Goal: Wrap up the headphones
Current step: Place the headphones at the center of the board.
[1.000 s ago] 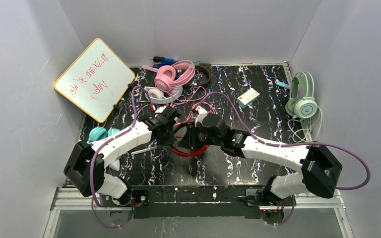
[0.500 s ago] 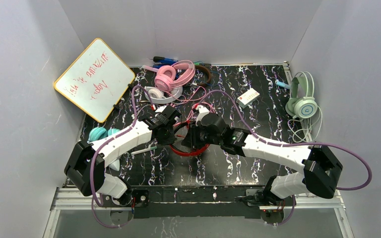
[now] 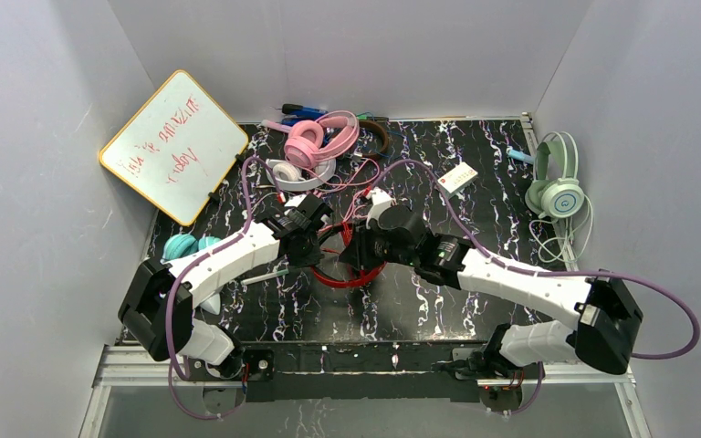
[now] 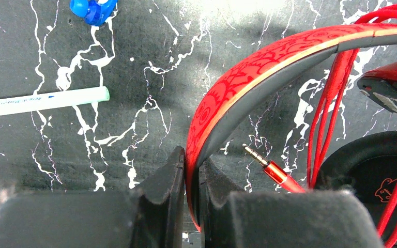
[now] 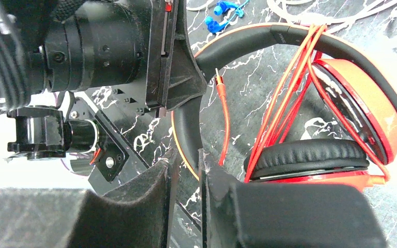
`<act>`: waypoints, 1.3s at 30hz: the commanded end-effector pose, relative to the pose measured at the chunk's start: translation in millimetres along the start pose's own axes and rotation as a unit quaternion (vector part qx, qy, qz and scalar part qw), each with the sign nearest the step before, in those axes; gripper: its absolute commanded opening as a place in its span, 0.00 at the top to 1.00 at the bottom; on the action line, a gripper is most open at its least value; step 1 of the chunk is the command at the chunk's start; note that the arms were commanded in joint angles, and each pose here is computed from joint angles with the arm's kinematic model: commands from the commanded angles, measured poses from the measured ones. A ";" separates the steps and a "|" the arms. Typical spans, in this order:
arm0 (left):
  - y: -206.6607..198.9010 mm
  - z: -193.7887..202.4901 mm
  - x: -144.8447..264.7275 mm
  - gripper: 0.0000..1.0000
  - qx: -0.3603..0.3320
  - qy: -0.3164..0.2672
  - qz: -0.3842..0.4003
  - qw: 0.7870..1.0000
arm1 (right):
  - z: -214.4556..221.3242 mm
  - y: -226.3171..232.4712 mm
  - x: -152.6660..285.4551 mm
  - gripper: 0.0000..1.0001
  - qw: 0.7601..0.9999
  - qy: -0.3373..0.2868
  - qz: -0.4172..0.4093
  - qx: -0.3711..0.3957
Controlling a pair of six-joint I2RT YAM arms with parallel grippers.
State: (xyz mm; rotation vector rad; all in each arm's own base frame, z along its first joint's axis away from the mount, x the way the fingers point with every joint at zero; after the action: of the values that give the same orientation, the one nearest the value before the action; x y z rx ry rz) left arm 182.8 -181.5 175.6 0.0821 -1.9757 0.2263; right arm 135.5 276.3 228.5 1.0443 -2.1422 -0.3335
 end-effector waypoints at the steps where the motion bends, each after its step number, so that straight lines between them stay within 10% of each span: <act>1: -3.2 -12.6 15.7 1.00 0.025 -0.030 0.020 0.999 | -19.4 9.7 14.5 0.70 0.999 -0.038 -0.008 0.015; 39: 5.6 39.8 -19.9 1.00 -0.054 -0.020 -0.001 0.998 | -21.7 -44.2 74.9 0.63 0.991 -0.022 0.131 0.013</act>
State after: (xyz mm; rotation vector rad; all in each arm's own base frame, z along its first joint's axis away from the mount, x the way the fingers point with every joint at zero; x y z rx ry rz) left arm 155.7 -184.5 134.2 0.0198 -1.9346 0.0488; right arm 147.0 195.2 255.9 0.7341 -2.2907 -0.1877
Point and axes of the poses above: each gripper's point midway between its finger pads, its own x axis back along the fingers, its own y axis along the line the jaws close on, z = x × y, the point moved 10 cm from there along x, back along the fingers
